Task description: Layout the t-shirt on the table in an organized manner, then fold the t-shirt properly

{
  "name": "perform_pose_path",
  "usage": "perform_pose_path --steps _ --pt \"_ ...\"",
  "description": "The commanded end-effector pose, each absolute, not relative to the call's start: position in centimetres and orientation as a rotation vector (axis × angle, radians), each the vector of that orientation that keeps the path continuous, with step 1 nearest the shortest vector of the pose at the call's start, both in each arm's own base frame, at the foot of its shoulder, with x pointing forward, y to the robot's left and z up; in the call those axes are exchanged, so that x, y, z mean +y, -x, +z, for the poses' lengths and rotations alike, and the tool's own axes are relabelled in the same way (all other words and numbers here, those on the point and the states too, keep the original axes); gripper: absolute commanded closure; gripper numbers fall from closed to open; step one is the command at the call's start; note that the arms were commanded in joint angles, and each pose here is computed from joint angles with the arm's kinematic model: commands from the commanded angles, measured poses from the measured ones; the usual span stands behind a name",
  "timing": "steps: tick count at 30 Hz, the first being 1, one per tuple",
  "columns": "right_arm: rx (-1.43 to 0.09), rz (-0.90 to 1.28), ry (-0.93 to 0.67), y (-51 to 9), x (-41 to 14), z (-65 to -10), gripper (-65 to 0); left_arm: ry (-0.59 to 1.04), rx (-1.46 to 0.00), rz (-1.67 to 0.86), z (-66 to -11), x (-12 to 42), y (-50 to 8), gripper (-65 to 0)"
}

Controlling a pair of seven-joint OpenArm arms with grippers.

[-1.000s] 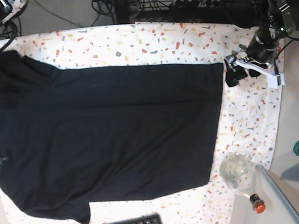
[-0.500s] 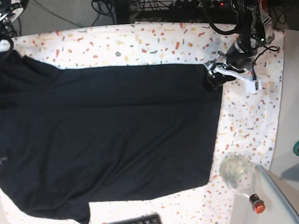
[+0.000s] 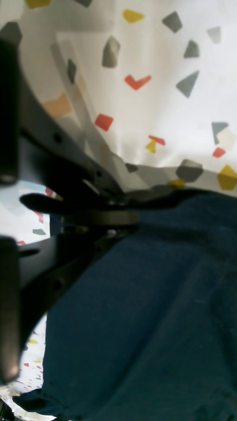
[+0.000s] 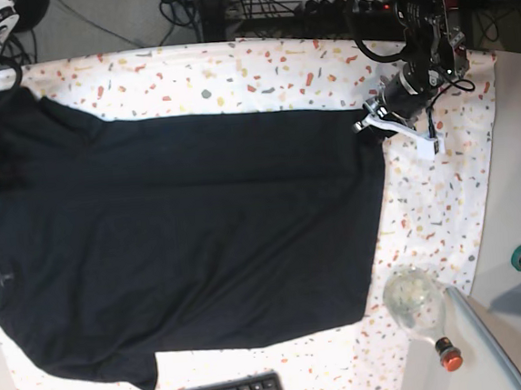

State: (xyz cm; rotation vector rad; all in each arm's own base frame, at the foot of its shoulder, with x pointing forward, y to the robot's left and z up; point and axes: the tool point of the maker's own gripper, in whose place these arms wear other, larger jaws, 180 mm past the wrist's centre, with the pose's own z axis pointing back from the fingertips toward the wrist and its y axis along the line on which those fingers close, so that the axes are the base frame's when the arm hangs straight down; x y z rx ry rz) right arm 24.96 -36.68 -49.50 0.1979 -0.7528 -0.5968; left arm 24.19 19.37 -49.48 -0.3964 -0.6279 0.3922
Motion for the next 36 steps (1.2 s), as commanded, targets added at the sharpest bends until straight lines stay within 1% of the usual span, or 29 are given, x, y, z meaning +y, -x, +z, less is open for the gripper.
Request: perform_pose_path --steps 1,2,3,4,5,8,12,16,19,22,25,27,31,34,36 --pt "-0.715 -0.561 -0.238 -24.9 -35.1 -50.0 -36.3 0.382 -0.584 0.374 -49.9 19.4 -23.4 0.0" --pt "-0.722 -0.562 -0.240 -24.9 -35.2 -49.9 -29.1 0.391 -0.589 0.383 -49.8 19.5 -23.5 0.0" --pt "-0.729 -0.574 -0.237 -24.8 -35.5 -49.8 -20.0 0.403 -0.593 0.394 -49.6 19.5 -23.6 0.0" --pt "-0.737 -0.584 -0.237 -24.7 -35.8 -49.7 -7.5 0.416 -0.606 0.404 -49.2 19.6 -24.0 0.0" --pt "-0.735 -0.585 -0.234 -24.6 -36.0 -49.6 0.0 0.415 -0.620 0.395 -48.7 20.1 -24.2 0.0" --pt "-0.712 -0.552 -0.189 -23.4 -37.1 -48.9 0.0 0.410 -0.665 0.353 -46.5 20.8 -24.4 0.0" --pt "-0.666 -0.407 -0.058 -20.6 -39.0 -45.7 0.0 0.376 -0.740 0.236 -42.6 21.2 -24.0 0.0" --pt "-0.601 -0.301 0.077 -17.5 -39.4 -42.5 0.0 0.343 -0.810 0.136 -38.5 21.0 -22.7 0.0" --pt "-0.560 -0.234 0.156 -15.3 -38.6 -40.4 0.0 0.275 -0.872 0.146 -35.6 23.0 -21.2 0.0" --pt "-0.559 -0.183 0.217 -14.2 -37.6 -38.3 0.0 0.200 -0.916 0.200 -33.5 25.4 -19.2 0.0" --pt "-0.608 -0.135 0.284 -14.8 -36.5 -35.1 0.0 0.163 -0.956 0.270 -32.1 27.5 -18.3 0.0" --pt "-0.644 -0.105 0.319 -15.7 -36.0 -33.2 0.0 0.207 -0.994 0.304 -31.3 27.5 -18.9 0.0" --pt "-0.717 -0.113 0.347 -19.2 -36.7 -30.5 0.0 0.328 -1.126 0.284 -27.9 26.2 -23.3 0.0" --pt "-0.748 -0.130 0.374 -21.6 -37.9 -28.1 0.0 0.385 -1.202 0.217 -25.5 24.6 -26.6 0.0" --pt "-0.788 -0.136 0.400 -23.5 -38.8 -25.8 0.0 0.421 -1.254 0.218 -23.9 23.5 -29.4 0.0"
